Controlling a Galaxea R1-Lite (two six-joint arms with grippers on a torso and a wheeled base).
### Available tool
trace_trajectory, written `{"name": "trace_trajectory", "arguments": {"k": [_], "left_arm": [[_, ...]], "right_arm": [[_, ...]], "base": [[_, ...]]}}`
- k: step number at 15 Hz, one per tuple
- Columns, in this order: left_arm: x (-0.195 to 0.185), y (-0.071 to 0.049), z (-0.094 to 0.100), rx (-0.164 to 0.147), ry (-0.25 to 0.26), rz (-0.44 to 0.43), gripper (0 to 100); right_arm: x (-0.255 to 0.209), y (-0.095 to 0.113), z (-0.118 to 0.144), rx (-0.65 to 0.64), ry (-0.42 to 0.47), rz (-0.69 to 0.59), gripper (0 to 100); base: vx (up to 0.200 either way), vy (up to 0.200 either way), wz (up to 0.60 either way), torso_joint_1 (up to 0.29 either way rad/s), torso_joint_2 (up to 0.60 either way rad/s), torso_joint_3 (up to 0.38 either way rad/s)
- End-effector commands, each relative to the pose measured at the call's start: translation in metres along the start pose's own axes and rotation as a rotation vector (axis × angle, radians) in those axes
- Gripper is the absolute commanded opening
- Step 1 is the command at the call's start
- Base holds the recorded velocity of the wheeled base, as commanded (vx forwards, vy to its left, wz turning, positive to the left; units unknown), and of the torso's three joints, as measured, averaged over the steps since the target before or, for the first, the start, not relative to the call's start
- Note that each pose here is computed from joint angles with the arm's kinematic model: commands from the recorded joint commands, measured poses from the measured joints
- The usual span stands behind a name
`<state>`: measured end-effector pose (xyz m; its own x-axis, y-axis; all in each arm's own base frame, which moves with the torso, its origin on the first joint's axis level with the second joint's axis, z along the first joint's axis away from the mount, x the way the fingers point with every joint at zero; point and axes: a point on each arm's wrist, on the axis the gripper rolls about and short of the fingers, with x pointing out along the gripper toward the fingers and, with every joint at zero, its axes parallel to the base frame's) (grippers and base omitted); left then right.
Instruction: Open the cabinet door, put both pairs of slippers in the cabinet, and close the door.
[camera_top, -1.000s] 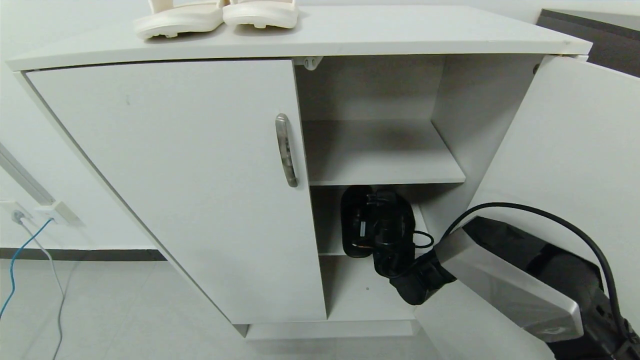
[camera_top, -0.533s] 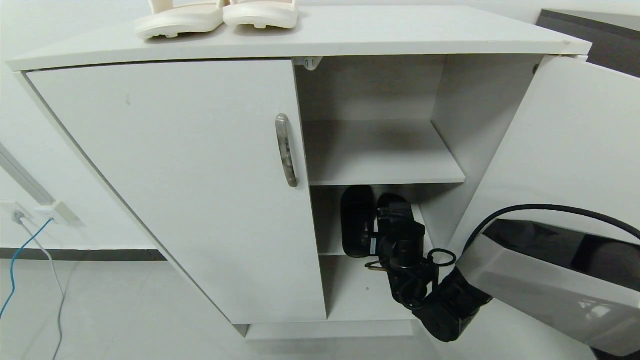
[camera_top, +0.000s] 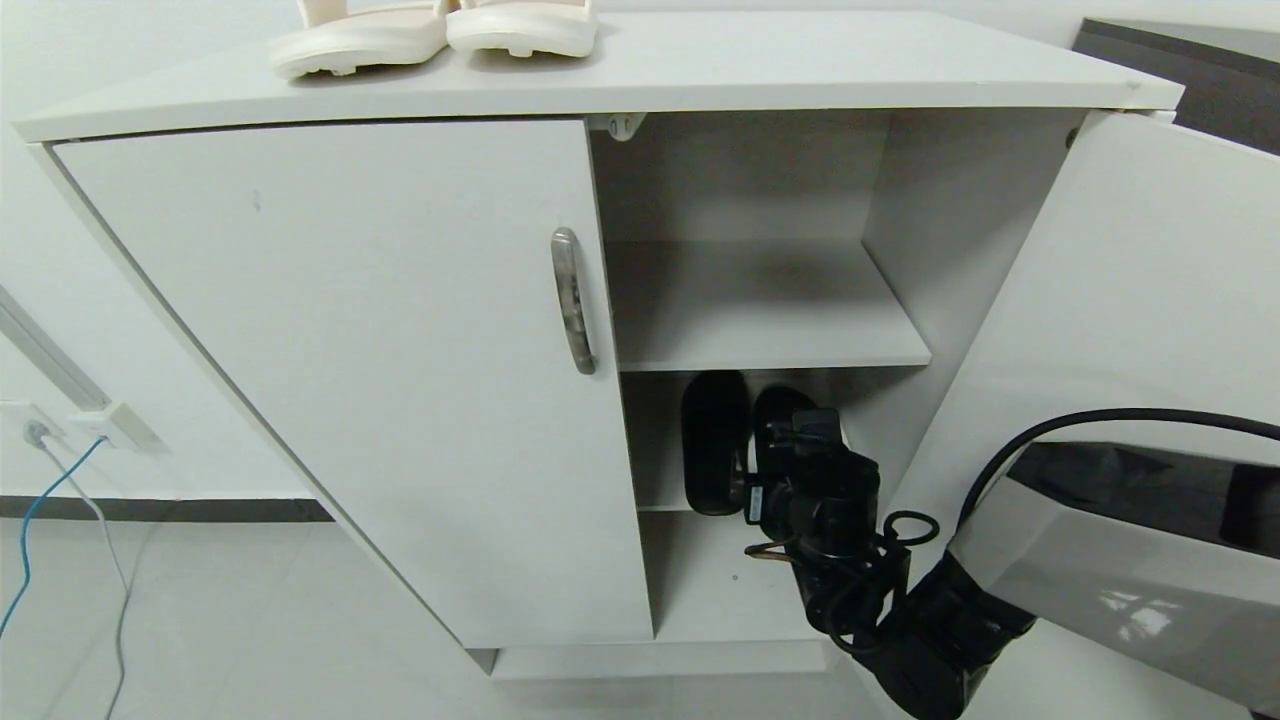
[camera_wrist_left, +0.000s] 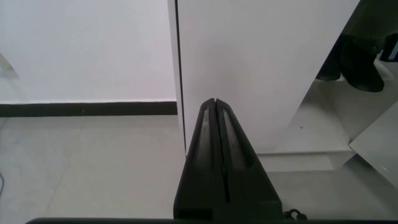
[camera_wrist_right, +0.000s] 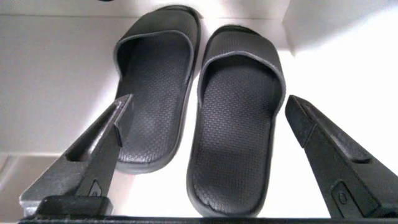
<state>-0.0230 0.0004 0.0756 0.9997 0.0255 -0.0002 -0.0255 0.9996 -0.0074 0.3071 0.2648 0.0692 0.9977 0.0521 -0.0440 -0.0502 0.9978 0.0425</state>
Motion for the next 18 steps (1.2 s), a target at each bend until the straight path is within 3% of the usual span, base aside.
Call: {"name": "trace_trajectory", "arguments": {"k": [1,3,8,18], "left_arm": [[0.000,0.000,0.000,0.000,0.001,0.001,0],[0.000,0.000,0.000,0.000,0.001,-0.001,0],[0.000,0.000,0.000,-0.002,0.001,0.001,0],[0.000,0.000,0.000,0.000,0.001,0.001,0]], "right_arm": [[-0.011,0.001,0.004,-0.003,-0.009,0.023,100],[-0.027,0.003,-0.007,-0.037,0.021,0.062,100],[-0.040,0.009,-0.009,-0.066,0.007,0.103,100],[-0.042,0.008,-0.005,-0.078,-0.017,0.104,100]], "base": [[0.000,0.000,0.00,0.000,0.00,0.000],[0.000,0.000,0.00,0.000,0.00,0.000],[-0.200,0.000,0.00,0.003,0.00,0.005],[0.000,0.000,0.00,0.000,0.00,0.000]]}}
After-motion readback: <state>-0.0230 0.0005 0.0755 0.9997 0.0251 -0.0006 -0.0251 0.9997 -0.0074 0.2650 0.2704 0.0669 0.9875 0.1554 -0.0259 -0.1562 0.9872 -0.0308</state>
